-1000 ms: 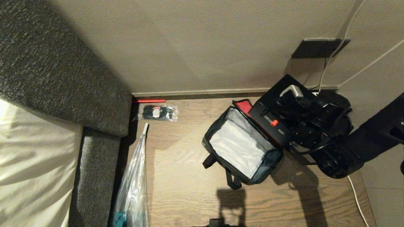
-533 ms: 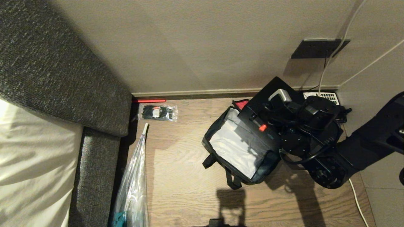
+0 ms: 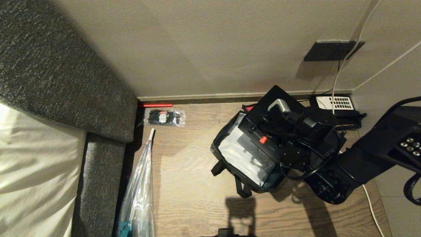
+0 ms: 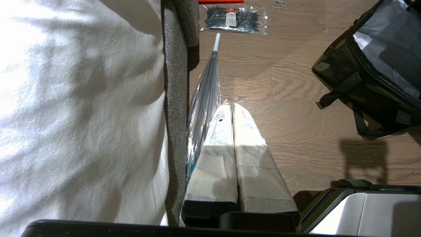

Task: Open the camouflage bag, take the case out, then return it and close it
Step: Place the black box back

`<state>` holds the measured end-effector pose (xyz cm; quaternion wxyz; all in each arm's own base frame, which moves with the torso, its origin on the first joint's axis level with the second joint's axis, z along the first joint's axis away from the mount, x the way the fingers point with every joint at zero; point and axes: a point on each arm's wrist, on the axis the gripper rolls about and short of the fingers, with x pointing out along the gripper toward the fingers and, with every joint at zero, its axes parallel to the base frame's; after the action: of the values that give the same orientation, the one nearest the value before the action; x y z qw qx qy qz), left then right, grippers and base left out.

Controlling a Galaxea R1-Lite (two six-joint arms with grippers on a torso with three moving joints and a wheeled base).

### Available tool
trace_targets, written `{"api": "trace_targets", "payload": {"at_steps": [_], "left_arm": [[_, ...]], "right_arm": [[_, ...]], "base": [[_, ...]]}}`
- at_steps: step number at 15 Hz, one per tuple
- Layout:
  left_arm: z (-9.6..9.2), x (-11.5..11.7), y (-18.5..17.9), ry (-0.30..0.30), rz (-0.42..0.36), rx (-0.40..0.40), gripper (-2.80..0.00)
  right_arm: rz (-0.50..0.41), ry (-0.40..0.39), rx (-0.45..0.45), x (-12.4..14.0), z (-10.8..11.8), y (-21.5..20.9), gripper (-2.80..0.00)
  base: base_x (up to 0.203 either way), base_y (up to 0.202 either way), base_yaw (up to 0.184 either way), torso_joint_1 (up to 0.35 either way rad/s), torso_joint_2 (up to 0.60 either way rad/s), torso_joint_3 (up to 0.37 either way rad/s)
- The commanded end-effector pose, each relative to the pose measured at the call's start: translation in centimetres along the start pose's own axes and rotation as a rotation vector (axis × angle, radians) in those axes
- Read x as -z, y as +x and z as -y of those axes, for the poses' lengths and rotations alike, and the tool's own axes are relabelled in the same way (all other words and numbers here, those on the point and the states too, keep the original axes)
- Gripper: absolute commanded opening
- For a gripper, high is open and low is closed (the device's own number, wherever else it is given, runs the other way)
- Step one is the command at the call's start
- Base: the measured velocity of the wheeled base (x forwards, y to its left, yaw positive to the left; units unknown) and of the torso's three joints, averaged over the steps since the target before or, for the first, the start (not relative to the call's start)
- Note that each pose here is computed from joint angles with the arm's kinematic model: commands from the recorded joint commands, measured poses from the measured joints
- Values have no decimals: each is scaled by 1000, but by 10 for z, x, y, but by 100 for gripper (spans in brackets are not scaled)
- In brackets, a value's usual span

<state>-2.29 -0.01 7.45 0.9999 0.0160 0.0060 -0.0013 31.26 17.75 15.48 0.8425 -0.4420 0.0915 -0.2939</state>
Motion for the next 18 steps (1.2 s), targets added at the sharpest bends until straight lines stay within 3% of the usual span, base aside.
{"api": "trace_targets", "payload": {"at_steps": [1,9,18], "left_arm": [[0,0,0,0,0,0,-280],[0,0,0,0,0,1,-280],[0,0,0,0,0,-1,-280]], "right_arm": [[4,-12,-10,-2,-7,-6,-280],[39,0,-32,-14,-16,-18,-280],[11,-5,-33,-24,-39,-26,-280]], "base": [[0,0,0,0,0,0],[0,0,0,0,0,0],[0,0,0,0,0,0]]}}
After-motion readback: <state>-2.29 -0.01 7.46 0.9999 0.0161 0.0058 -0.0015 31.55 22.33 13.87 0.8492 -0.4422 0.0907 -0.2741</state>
